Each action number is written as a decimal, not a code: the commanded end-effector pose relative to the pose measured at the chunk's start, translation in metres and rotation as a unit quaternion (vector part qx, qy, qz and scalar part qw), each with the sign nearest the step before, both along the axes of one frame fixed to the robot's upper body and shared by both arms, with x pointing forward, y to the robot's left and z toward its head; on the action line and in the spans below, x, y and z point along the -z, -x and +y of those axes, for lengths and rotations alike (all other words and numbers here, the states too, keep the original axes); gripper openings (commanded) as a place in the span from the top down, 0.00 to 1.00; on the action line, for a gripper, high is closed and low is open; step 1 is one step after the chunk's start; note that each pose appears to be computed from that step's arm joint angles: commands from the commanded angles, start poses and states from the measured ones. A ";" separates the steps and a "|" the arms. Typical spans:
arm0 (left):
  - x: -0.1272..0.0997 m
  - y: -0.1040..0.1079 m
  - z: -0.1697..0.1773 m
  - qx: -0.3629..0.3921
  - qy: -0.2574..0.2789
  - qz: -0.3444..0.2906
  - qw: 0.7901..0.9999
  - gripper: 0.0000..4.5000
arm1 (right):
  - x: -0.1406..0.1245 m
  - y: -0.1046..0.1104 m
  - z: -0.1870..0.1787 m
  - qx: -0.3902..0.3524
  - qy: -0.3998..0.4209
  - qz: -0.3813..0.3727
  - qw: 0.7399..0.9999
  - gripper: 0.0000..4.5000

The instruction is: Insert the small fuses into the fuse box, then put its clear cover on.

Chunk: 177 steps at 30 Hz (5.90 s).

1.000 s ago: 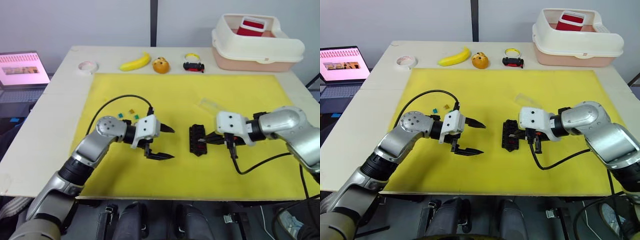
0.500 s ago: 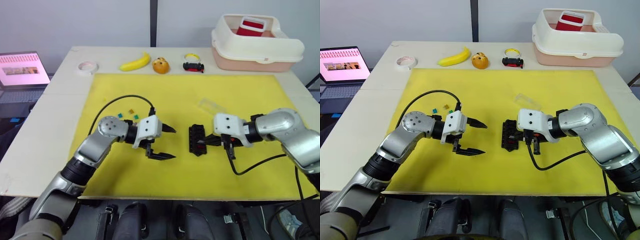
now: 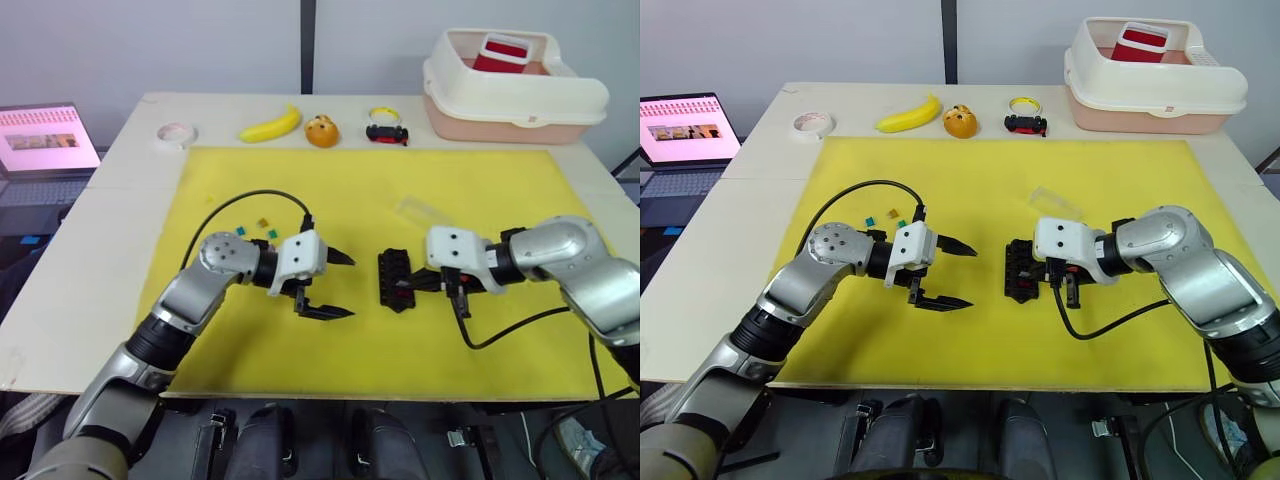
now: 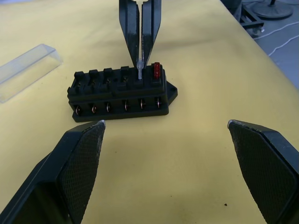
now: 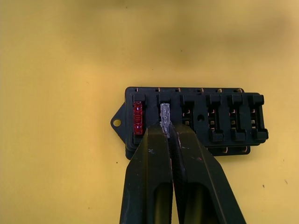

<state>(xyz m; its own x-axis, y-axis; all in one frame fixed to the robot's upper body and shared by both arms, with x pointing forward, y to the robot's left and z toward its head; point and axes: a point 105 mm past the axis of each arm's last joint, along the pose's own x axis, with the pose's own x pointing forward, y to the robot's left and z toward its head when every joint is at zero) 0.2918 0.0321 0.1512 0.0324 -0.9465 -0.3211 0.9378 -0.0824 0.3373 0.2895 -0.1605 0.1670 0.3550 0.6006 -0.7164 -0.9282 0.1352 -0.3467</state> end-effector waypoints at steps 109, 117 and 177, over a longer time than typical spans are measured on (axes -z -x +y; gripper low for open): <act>-0.013 -0.002 -0.009 0.019 0.006 -0.034 0.999 0.02 | -0.012 -0.006 0.008 -0.032 0.046 -0.001 0.998 1.00; -0.012 -0.001 -0.012 0.022 0.006 -0.034 0.999 0.02 | -0.009 -0.003 0.007 -0.028 0.069 0.014 0.997 1.00; -0.018 -0.003 -0.010 0.044 0.023 -0.024 0.998 0.00 | 0.020 0.003 -0.003 0.085 -0.255 -0.072 0.960 1.00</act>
<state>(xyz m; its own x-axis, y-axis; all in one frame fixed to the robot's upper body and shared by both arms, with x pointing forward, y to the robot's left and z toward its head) 0.2968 0.0230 0.1556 -0.0332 -0.9562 -0.2909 0.9335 -0.1336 0.3328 0.2842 -0.1619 0.1422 0.5338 0.7931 -0.2934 -0.8390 0.4535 -0.3007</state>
